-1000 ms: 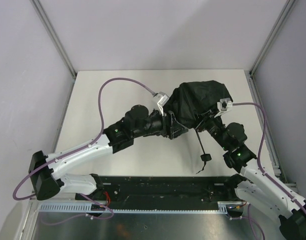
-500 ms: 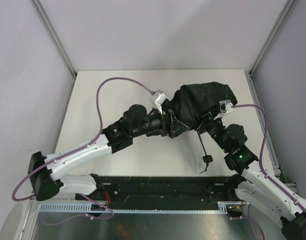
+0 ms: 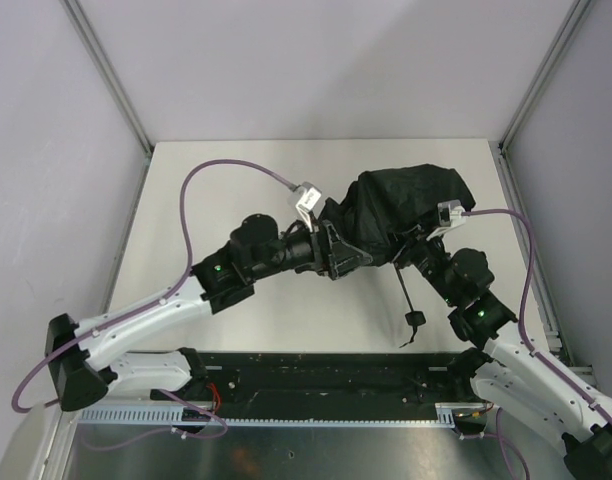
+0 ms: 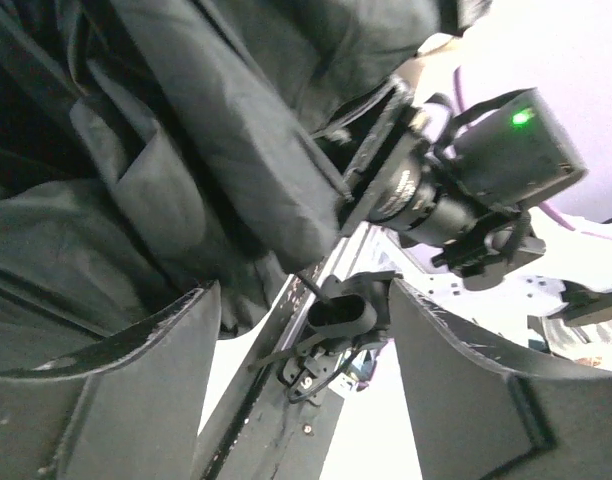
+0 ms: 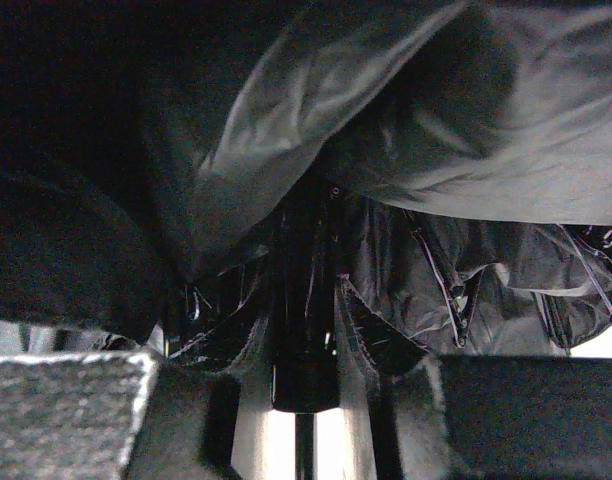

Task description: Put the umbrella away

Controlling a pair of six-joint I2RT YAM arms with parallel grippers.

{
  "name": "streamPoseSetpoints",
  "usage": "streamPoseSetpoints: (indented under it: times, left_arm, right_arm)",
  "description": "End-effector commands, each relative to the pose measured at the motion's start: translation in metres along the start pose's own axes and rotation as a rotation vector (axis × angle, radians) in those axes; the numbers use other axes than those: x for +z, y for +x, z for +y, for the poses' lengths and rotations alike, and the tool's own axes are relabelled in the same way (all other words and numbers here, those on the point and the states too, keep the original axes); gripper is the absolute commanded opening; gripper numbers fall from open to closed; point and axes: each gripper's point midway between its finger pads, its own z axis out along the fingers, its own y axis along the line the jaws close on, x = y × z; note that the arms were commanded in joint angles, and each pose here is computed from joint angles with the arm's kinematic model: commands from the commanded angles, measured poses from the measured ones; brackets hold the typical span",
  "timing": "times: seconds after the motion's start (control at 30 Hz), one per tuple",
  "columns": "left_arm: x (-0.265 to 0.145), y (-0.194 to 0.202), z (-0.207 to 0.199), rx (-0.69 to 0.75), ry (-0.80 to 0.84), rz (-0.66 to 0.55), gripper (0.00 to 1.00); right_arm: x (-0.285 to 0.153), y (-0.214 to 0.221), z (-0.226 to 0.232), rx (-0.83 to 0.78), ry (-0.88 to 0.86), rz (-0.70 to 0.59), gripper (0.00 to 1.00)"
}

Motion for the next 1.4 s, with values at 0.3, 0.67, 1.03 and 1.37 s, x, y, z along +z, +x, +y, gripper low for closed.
streamPoseSetpoints:
  times: [0.3, 0.67, 1.03, 1.37]
  left_arm:
    - [0.016, 0.009, 0.007, -0.017, 0.010, 0.032, 0.61]
    - [0.017, -0.006, 0.013, 0.014, 0.010, 0.038, 0.01]
    - [-0.088, -0.048, -0.053, 0.203, 0.293, -0.059, 0.00]
    - [-0.091, 0.015, 0.007, 0.088, 0.231, 0.109, 0.02]
  right_arm:
    - [-0.005, -0.059, 0.033, -0.005, -0.084, -0.173, 0.00]
    - [-0.009, -0.068, 0.038, 0.030, -0.094, -0.197, 0.00]
    - [-0.008, -0.055, 0.014, -0.114, -0.181, -0.065, 0.00]
    - [-0.020, -0.035, 0.037, -0.162, -0.338, 0.052, 0.00]
